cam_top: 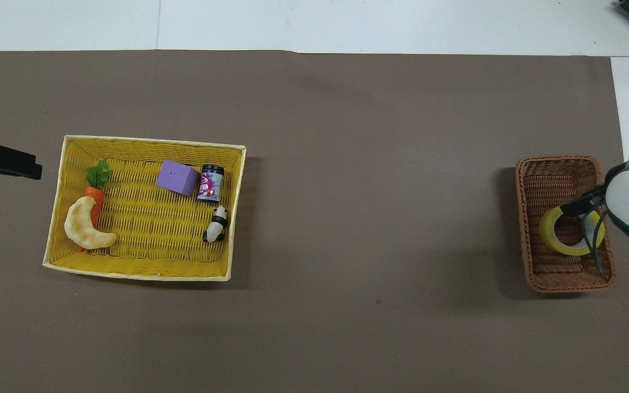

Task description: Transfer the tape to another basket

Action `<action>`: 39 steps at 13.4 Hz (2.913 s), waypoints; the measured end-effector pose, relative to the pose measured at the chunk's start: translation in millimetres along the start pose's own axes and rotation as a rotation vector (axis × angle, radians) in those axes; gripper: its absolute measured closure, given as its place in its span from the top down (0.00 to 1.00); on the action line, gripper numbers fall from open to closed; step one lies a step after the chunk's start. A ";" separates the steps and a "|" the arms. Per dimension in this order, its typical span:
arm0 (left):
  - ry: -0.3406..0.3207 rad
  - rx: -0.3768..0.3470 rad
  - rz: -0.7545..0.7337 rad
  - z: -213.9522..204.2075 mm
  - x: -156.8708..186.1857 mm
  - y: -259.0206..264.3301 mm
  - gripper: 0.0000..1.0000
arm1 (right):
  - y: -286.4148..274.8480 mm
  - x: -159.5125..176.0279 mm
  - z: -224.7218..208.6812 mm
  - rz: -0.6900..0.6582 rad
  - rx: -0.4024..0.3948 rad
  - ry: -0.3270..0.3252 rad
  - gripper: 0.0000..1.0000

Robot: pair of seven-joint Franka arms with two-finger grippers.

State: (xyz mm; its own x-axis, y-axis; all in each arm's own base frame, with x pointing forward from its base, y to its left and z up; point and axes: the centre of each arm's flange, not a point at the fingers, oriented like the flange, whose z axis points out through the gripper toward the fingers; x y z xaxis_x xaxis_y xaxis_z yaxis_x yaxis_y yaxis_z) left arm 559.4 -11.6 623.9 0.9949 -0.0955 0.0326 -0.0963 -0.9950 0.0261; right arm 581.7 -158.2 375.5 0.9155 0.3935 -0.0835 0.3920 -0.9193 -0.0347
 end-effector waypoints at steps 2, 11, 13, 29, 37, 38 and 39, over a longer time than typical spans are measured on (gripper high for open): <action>0.005 0.000 -0.003 -2.9 -1.6 -1.8 1.00 | -30.6 24.4 -12.8 0.093 -0.016 0.016 1.00; 0.006 0.001 -0.010 -3.8 -2.3 -5.6 1.00 | -186.9 71.0 -60.2 0.367 -0.023 -0.029 1.00; 0.006 0.001 -0.010 -3.8 -2.4 -5.6 1.00 | -224.0 79.9 -64.3 0.440 -0.032 -0.028 1.00; 0.006 0.001 -0.010 -3.8 -2.4 -5.6 1.00 | -178.1 -16.5 -319.2 0.713 -0.021 0.154 1.00; 0.005 0.001 -0.010 -3.7 -2.4 -5.6 1.00 | -195.0 -41.3 -307.9 0.606 -0.014 0.102 1.00; 0.005 0.001 -0.010 -3.7 -2.4 -5.6 1.00 | -204.3 -43.4 -305.7 0.589 -0.013 0.097 1.00; 0.005 0.001 -0.010 -3.7 -2.4 -5.6 1.00 | -210.8 -45.5 -305.1 0.578 -0.014 0.096 1.00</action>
State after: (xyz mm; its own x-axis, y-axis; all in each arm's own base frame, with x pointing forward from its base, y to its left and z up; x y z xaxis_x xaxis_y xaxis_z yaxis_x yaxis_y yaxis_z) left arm 557.4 -5.6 627.4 0.9957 -0.0851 0.0375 -0.0861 -0.9959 0.0260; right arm 485.0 18.0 690.5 0.9849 -0.1730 0.0054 -0.1730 -0.9849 0.0028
